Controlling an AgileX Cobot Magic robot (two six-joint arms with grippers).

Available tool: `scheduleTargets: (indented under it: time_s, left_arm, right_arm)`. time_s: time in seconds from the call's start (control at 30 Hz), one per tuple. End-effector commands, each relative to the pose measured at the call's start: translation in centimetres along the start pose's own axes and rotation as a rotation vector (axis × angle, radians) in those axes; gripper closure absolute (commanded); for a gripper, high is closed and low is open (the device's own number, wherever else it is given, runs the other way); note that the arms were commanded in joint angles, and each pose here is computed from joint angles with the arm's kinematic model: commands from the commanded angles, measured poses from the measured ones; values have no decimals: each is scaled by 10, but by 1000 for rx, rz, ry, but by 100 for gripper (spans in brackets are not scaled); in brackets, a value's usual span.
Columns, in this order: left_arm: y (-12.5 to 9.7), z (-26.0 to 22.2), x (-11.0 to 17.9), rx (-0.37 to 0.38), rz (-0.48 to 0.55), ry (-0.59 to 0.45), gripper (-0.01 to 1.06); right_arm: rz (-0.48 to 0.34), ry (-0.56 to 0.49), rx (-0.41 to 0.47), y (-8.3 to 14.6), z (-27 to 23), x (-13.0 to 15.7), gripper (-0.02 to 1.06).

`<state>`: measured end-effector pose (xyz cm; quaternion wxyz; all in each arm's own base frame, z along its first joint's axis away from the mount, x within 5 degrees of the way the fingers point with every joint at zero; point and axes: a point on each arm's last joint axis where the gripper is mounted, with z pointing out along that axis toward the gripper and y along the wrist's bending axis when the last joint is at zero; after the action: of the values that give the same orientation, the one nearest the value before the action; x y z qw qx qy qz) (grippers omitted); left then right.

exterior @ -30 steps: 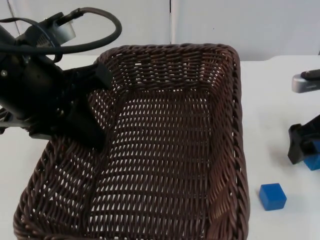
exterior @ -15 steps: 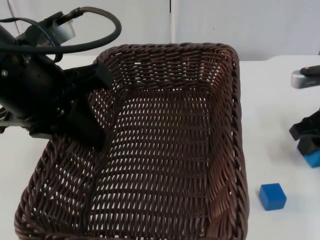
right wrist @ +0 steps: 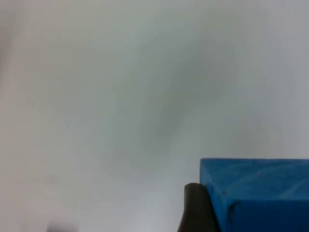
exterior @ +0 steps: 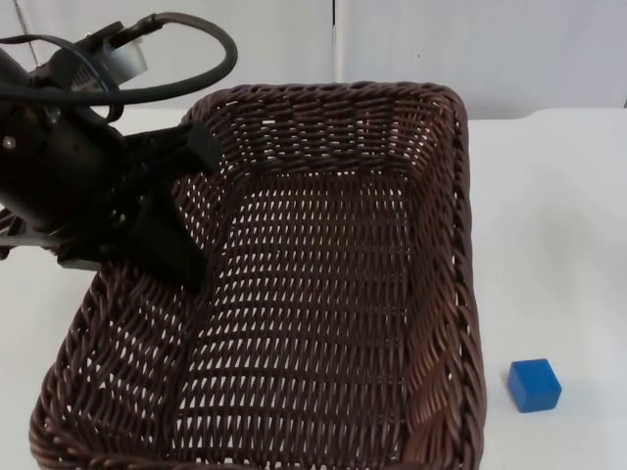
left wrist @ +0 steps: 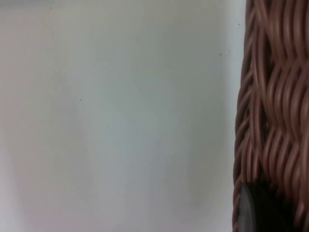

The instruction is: Pick up the basket with the left hand and place the largest block into the basket with the right hand.

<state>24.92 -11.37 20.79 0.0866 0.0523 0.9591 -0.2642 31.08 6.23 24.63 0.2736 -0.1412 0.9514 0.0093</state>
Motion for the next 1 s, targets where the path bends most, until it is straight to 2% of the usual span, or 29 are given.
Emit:
scheduleTargets:
  time_s: [0.0, 0.3, 0.73, 0.9, 0.97]
  left_arm:
    - [-3, -3, 1, 17, -13, -11, 105]
    - [-3, -3, 1, 16, -13, -15, 105]
    - [-3, -3, 0, 13, -13, -25, 105]
    - [-3, -3, -1, 12, -13, -27, 105]
    - [-3, -3, -1, 11, -13, -29, 105]
  right_arm:
    - [-7, -47, 0, 2, -27, -2, 105]
    - [-3, -192, 13, 1, -101, 5, 105]
    - [0, -241, 15, 2, -117, 8, 105]
    - [30, -256, -16, 4, -118, 7, 105]
    - [5, -266, -43, 10, -118, 5, 105]
